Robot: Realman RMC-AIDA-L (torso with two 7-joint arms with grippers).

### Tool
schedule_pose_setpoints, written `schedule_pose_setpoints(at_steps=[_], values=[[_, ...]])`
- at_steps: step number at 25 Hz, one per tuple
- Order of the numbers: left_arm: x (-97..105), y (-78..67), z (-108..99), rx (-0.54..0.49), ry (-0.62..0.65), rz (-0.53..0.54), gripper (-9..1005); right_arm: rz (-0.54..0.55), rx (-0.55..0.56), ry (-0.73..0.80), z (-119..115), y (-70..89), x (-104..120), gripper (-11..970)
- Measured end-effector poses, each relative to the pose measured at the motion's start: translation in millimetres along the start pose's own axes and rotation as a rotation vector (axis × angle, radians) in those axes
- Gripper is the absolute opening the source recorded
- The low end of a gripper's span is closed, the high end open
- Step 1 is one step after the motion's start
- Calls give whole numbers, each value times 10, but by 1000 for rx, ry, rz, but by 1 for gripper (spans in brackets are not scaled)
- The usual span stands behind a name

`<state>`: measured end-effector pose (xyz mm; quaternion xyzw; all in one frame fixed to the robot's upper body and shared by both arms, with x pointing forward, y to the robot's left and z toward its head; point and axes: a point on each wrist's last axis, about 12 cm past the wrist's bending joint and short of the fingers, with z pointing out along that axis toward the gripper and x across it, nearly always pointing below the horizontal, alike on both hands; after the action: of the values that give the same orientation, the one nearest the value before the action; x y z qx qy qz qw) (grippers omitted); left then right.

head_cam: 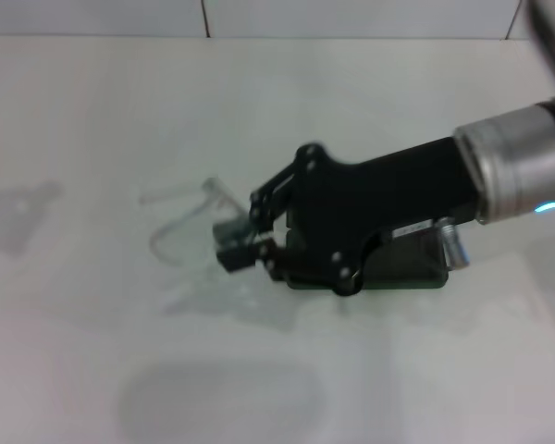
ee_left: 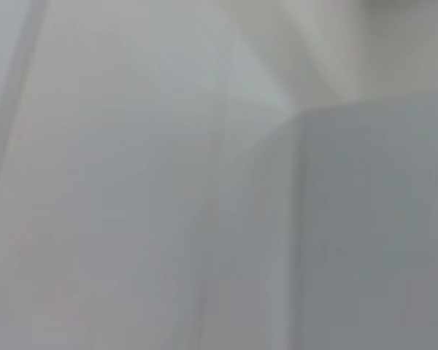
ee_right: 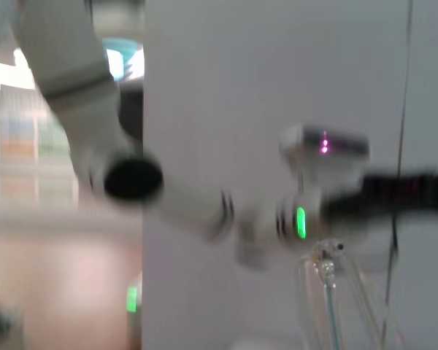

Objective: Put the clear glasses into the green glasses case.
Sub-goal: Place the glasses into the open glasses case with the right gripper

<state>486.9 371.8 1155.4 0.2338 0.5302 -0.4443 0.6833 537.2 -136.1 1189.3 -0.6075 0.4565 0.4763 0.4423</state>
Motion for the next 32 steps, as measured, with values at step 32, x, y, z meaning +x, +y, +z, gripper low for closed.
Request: schedule_pose_setpoints(at_steps=[32], values=[[202,-54,-99,-66,58,-4,85,499,156,1208,499,-565,-422,113]])
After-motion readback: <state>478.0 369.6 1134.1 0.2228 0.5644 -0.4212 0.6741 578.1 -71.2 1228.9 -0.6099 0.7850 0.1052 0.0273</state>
